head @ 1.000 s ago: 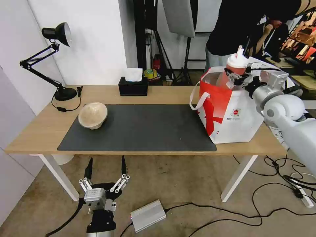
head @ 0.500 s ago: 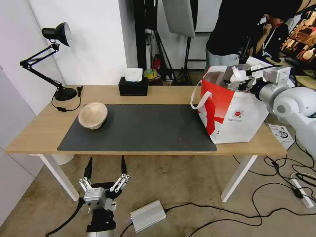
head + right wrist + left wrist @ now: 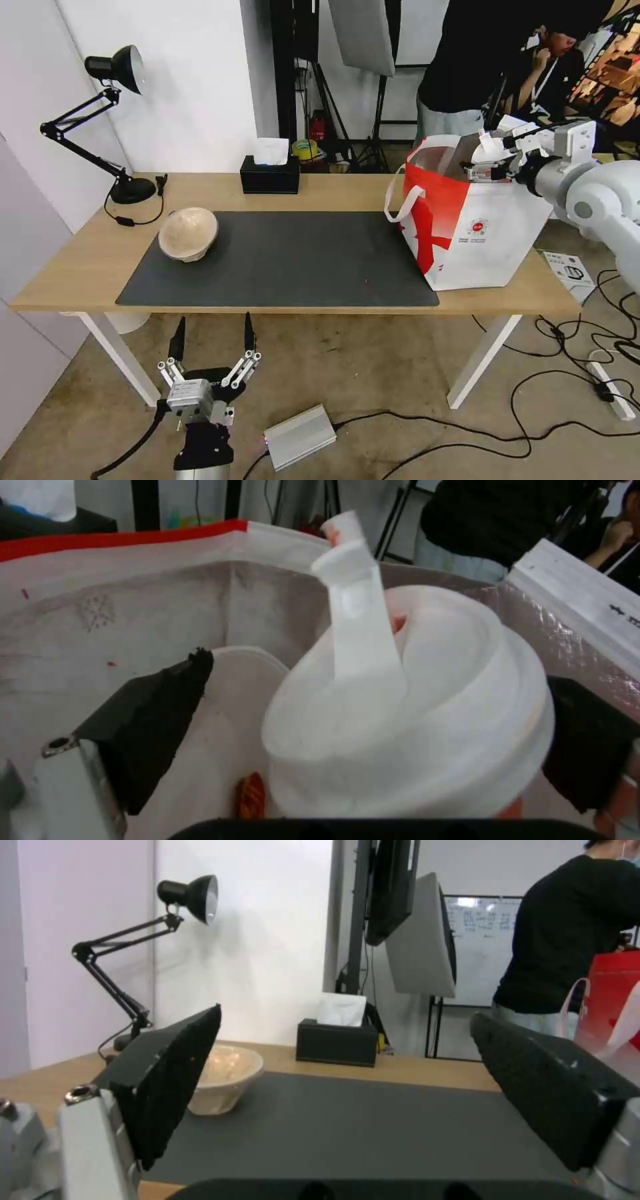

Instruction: Pick up the trash from the table and place it into the takeout bag.

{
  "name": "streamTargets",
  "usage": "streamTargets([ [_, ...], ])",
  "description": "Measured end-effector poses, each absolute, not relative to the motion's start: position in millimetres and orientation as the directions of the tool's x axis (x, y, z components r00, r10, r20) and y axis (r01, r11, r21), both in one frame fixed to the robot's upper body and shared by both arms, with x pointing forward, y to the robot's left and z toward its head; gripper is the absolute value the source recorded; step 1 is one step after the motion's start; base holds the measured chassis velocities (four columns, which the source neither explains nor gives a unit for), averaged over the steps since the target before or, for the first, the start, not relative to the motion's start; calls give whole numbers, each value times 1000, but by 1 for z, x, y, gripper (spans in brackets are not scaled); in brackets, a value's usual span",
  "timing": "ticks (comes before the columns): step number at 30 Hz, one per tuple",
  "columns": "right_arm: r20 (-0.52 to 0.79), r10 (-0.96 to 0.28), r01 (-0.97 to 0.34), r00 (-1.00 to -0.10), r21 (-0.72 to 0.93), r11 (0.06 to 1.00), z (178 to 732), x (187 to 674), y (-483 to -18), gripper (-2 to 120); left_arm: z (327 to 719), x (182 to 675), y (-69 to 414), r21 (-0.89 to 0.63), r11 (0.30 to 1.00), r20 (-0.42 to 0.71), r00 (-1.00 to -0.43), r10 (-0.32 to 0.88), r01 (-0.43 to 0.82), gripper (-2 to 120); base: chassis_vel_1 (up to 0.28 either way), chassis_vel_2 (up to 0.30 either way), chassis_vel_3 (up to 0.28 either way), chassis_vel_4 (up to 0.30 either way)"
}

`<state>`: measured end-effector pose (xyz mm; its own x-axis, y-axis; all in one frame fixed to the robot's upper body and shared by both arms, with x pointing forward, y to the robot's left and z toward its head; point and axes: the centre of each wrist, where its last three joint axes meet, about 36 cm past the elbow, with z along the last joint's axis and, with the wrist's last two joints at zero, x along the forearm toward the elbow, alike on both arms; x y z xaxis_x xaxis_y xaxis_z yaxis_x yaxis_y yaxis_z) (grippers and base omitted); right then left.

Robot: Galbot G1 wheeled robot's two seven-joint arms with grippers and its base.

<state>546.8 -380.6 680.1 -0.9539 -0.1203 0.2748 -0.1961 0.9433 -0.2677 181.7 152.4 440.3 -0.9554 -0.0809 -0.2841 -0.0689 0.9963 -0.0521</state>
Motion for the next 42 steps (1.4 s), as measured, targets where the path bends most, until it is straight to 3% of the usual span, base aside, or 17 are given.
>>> streamTargets([
  [42,331,-113,-224,-937,-320,921,703,564,-366,100,438,183,150,-62,996,-281,-956,-84,-69,100,0,0,0,0],
])
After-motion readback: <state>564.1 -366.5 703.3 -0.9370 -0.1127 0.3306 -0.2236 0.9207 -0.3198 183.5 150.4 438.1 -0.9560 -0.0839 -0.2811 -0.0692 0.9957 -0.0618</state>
